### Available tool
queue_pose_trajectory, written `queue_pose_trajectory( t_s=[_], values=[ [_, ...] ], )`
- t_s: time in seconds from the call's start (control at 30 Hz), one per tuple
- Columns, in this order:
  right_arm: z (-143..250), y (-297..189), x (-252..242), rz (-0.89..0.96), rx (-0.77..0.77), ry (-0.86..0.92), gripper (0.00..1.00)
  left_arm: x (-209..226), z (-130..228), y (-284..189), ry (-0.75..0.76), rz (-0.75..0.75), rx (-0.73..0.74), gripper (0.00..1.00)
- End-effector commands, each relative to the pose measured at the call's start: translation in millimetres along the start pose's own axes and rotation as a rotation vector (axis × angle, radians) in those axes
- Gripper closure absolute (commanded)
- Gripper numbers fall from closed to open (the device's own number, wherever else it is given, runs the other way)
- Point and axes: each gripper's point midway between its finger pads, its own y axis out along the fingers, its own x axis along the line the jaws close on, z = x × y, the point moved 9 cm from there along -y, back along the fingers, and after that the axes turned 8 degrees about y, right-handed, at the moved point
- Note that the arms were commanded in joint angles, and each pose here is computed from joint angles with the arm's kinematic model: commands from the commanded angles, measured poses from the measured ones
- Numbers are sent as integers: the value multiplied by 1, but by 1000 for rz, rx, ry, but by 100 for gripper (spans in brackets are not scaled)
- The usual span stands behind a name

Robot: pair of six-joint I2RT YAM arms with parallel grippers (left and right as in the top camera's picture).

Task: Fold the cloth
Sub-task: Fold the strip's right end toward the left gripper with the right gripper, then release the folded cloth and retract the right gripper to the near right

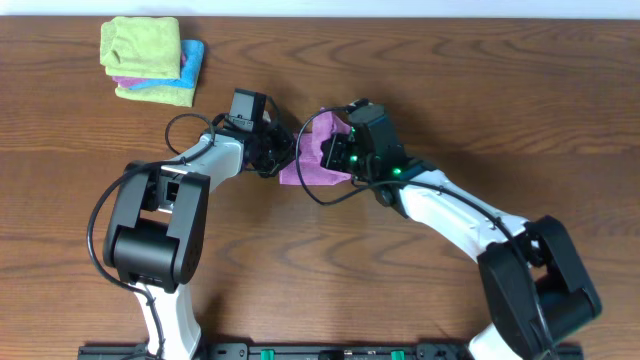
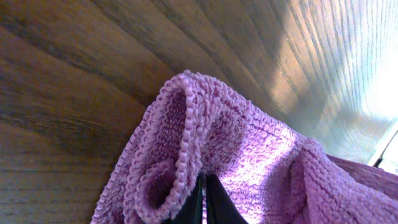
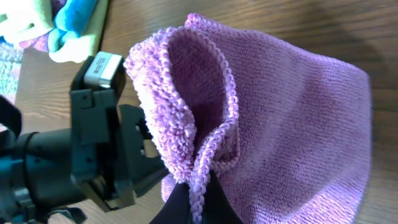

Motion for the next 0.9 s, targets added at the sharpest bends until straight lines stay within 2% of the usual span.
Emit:
queue_pose_trajectory(
  t_s=[0.0, 0.27, 0.37, 0.43, 0.63, 0.87],
  values=[
    [1, 14, 14, -21, 23, -3, 99, 9, 0, 4, 6, -21, 14, 94],
    [5, 29, 26, 4, 85, -34, 99, 7, 0, 2, 9, 17, 45, 94],
    [7, 29, 25, 9, 94, -36, 99, 2, -6, -7, 59, 79, 70, 94],
    [9, 30, 26, 5, 102, -49, 99, 4, -9, -17, 67, 59, 68, 94],
    [20, 31, 31, 8, 123, -86, 99, 9, -17, -56, 134, -3, 5, 94],
    [29, 33, 34, 11, 143, -107, 99, 5, -24, -88, 177, -21, -82, 90]
  ],
)
